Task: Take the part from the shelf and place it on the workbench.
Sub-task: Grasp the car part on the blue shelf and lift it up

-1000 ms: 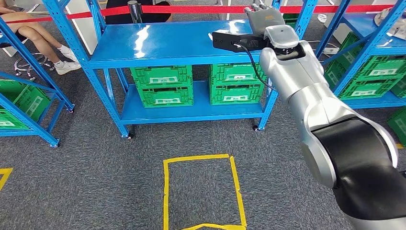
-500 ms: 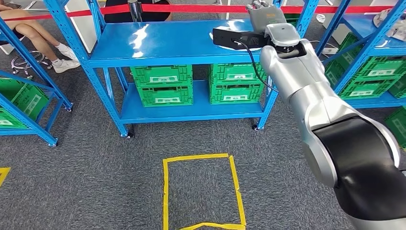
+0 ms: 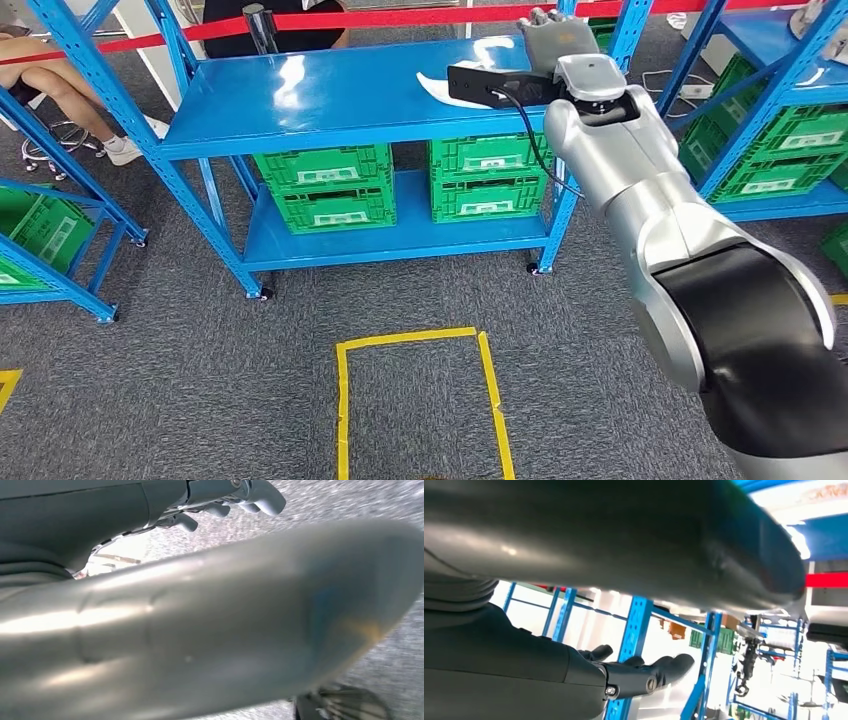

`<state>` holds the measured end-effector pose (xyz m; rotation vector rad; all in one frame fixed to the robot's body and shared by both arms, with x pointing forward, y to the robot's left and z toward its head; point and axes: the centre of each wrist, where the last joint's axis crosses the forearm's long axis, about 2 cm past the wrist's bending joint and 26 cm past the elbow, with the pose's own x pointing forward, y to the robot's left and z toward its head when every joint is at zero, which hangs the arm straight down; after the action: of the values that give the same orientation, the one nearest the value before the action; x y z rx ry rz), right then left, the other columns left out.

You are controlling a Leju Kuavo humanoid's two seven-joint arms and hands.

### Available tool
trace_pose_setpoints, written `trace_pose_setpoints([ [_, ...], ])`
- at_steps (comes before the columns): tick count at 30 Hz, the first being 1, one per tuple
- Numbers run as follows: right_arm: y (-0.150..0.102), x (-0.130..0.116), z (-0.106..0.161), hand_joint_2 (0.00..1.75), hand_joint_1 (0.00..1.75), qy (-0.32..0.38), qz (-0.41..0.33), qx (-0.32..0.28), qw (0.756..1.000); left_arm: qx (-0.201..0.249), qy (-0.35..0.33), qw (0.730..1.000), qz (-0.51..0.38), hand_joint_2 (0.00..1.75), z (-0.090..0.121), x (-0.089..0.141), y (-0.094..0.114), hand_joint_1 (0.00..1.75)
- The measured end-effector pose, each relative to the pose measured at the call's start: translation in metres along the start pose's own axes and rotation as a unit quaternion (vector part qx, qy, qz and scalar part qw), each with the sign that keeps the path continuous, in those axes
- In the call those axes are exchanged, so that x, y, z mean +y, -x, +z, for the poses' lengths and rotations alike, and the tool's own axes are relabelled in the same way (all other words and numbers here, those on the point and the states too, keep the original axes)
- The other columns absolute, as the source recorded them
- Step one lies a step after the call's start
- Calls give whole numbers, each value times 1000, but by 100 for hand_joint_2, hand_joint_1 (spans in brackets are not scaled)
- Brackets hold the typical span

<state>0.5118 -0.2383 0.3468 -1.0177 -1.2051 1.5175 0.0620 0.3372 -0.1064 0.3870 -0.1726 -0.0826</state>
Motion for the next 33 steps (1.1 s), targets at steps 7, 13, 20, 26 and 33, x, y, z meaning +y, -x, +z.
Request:
trace_pose_setpoints([
  [7, -1, 6, 0, 0, 0, -7, -1, -1, 1000, 7, 2, 1000, -3, 0, 0, 0, 7, 0],
  [13, -1, 3, 0, 0, 0, -7, -5, 0, 1000, 7, 1, 1000, -3, 0, 0, 2, 6, 0],
  [20, 0, 13, 0, 0, 0, -17, -8, 2, 1000, 8, 1, 1000, -4, 0, 0, 1, 7, 0],
  [26, 8, 18, 1, 0, 0, -22, -9, 10, 1000, 6, 1, 1000, -5, 0, 0, 1, 4, 0],
  [33, 10, 16, 1, 0, 0, -17, -9, 11, 1000, 3, 14, 1000, -4, 0, 0, -2, 1, 0],
])
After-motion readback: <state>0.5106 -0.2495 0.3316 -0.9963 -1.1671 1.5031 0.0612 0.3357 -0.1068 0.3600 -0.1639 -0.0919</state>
